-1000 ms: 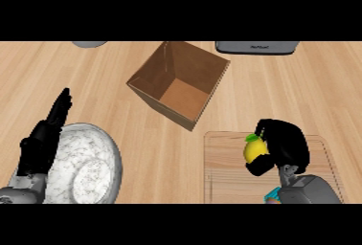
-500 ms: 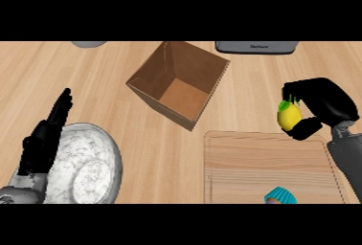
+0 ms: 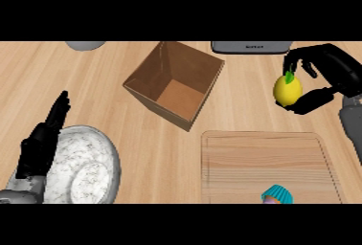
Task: Pick the lemon from the cutting board and place it in the cardboard box
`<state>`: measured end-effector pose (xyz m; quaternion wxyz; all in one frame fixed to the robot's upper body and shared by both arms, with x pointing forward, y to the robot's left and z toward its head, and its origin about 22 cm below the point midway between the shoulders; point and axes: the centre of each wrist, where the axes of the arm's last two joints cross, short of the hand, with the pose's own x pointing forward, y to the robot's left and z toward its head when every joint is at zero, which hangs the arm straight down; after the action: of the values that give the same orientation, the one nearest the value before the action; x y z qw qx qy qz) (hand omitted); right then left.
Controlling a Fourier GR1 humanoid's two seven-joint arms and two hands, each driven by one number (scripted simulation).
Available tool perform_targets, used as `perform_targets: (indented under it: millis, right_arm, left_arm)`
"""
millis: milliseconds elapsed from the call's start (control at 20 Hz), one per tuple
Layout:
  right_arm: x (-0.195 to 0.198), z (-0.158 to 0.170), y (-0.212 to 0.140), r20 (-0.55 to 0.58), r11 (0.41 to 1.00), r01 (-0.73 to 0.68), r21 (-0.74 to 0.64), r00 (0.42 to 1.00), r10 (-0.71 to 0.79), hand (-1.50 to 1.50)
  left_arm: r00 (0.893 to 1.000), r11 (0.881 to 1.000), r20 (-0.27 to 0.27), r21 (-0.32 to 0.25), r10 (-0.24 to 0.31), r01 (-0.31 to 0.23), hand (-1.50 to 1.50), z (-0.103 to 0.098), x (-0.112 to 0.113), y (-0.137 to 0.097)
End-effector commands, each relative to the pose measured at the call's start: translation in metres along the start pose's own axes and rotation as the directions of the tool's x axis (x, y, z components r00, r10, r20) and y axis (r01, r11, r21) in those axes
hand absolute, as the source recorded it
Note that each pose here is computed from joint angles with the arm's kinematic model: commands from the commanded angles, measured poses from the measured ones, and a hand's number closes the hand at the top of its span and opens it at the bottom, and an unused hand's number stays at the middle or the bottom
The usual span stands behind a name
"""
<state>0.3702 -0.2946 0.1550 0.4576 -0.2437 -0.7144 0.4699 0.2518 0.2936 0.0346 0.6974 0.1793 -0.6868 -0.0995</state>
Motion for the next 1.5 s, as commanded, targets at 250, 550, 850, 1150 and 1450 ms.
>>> perform_targets:
  millis: [250,550,850,1150,1450]
  right_arm:
    - [0.047,-0.039,-0.028,0.235,0.974,0.228,-0.014,0.947,-0.219,1.50]
    - [0.106,-0.073,-0.021,0.215,0.977,0.213,0.008,0.954,-0.210,1.50]
    - [0.162,-0.110,-0.003,0.184,0.983,0.180,0.041,0.966,-0.184,1.50]
    - [0.176,-0.141,0.034,0.146,0.979,0.159,0.129,0.973,-0.177,1.50]
    - [0.178,-0.160,0.086,0.075,0.974,0.104,0.201,0.990,-0.121,1.50]
  left_arm:
    - [0.997,0.999,-0.083,-0.029,0.011,-0.013,0.00,0.021,-0.030,-0.027]
    - [0.996,0.999,-0.084,-0.022,0.029,-0.030,0.00,0.011,-0.026,0.004]
    - [0.997,0.999,-0.071,-0.041,0.001,-0.004,0.00,0.017,-0.009,-0.013]
    - [0.998,1.000,-0.069,-0.030,0.006,-0.008,0.00,0.012,-0.028,-0.023]
    - [0.999,0.999,-0.048,-0.029,0.013,-0.015,0.00,-0.001,-0.007,-0.025]
